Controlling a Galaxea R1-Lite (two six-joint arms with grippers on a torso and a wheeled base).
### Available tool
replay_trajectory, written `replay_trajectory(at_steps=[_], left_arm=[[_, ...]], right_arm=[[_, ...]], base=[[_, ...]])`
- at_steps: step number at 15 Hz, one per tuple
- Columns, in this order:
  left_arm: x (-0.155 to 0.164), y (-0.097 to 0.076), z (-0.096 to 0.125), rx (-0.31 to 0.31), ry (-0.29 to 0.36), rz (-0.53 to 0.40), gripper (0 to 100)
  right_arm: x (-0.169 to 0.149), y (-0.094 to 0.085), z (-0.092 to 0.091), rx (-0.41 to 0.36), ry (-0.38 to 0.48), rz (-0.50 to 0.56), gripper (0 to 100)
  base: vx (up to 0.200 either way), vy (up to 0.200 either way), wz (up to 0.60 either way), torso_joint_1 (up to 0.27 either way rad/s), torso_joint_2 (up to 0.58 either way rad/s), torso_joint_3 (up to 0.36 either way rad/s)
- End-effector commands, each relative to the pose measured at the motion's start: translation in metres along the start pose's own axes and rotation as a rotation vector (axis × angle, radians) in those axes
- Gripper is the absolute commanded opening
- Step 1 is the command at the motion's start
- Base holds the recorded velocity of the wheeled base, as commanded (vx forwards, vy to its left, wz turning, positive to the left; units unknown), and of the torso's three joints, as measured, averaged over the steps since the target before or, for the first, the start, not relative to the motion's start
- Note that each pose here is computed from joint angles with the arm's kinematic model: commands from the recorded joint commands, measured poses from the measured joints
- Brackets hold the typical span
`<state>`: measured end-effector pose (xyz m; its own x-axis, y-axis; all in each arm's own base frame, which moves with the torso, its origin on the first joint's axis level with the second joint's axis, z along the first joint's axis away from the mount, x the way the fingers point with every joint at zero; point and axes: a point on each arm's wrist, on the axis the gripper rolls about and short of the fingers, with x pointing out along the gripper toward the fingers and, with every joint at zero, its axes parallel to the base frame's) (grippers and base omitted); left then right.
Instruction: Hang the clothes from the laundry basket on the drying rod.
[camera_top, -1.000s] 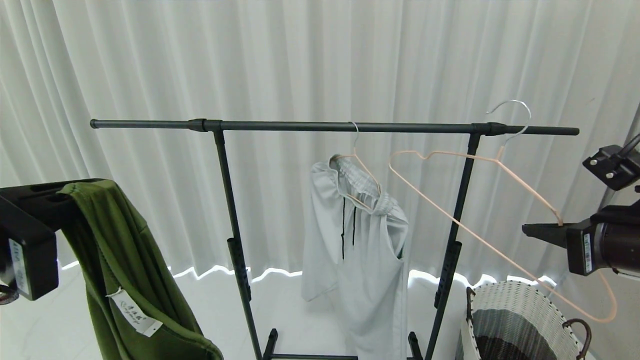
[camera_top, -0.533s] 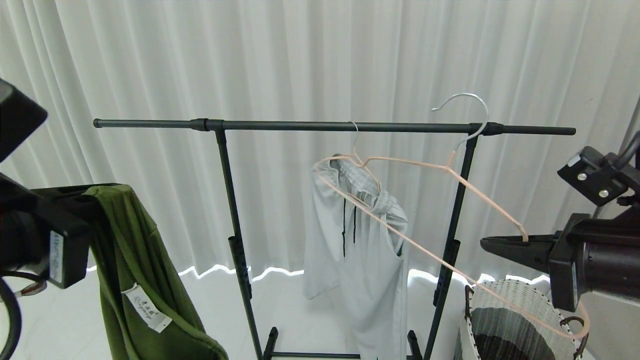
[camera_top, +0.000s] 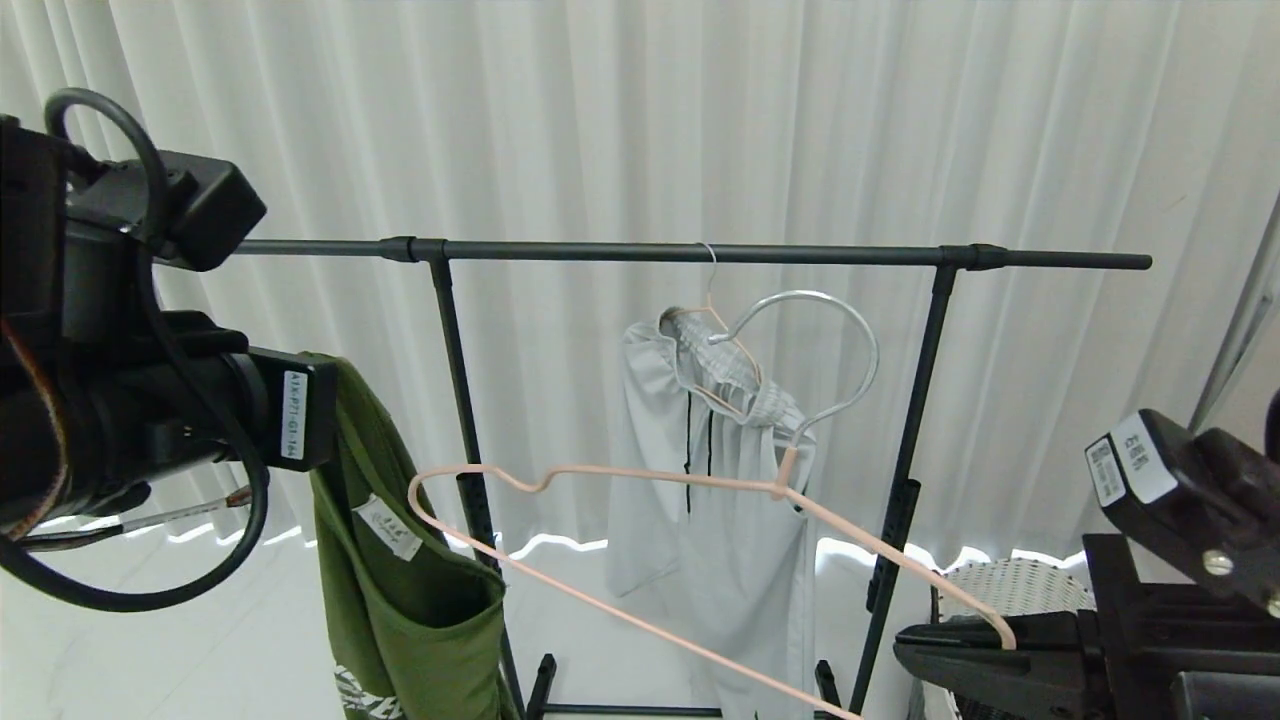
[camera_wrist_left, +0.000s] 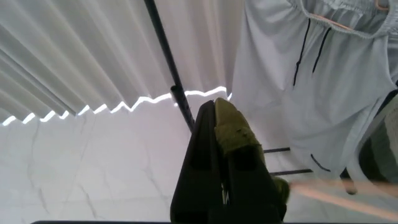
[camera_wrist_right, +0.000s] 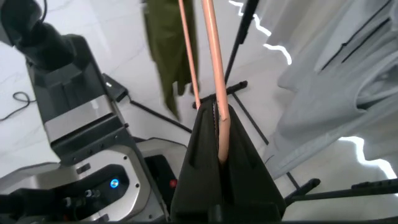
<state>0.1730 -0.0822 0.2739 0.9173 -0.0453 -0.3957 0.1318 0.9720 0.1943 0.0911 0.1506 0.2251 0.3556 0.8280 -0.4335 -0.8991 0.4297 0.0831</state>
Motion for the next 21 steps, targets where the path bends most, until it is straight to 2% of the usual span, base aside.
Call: replay_trajectory(at_steps=[1, 6, 9, 12, 17, 21], left_arm=[[0.012, -0.005, -0.002, 0.014, 0.036, -0.003, 0], [0.011, -0.011, -0.001, 0.003, 0.031, -0.055, 0], [0.010, -0.013, -0.001, 0.002, 0.026, -0.072, 0], [0.013, -0.014, -0.002, 0.003, 0.035, -0.071, 0], [0.021, -0.011, -0.003, 0.002, 0.057, -0.043, 0], [0.022, -0.012, -0.004, 0.005, 0.064, -0.043, 0]], right_arm=[[0.003, 0.001, -0.001, -0.003, 0.008, 0.009, 0], [0.014, 0.000, -0.001, 0.013, 0.021, 0.008, 0], [0.034, -0.004, -0.002, 0.071, 0.029, -0.029, 0], [0.040, -0.005, 0.003, 0.112, -0.029, -0.084, 0], [0.030, 0.015, -0.009, 0.073, -0.010, 0.000, 0], [0.036, 0.015, -0.006, 0.079, -0.017, -0.005, 0]], base=[[0.000, 0.000, 0.00, 0.000, 0.00, 0.000], [0.000, 0.000, 0.00, 0.000, 0.00, 0.000], [0.000, 0.000, 0.00, 0.000, 0.00, 0.000], [0.000, 0.000, 0.00, 0.000, 0.00, 0.000], [0.000, 0.000, 0.00, 0.000, 0.00, 0.000], [0.000, 0.000, 0.00, 0.000, 0.00, 0.000]])
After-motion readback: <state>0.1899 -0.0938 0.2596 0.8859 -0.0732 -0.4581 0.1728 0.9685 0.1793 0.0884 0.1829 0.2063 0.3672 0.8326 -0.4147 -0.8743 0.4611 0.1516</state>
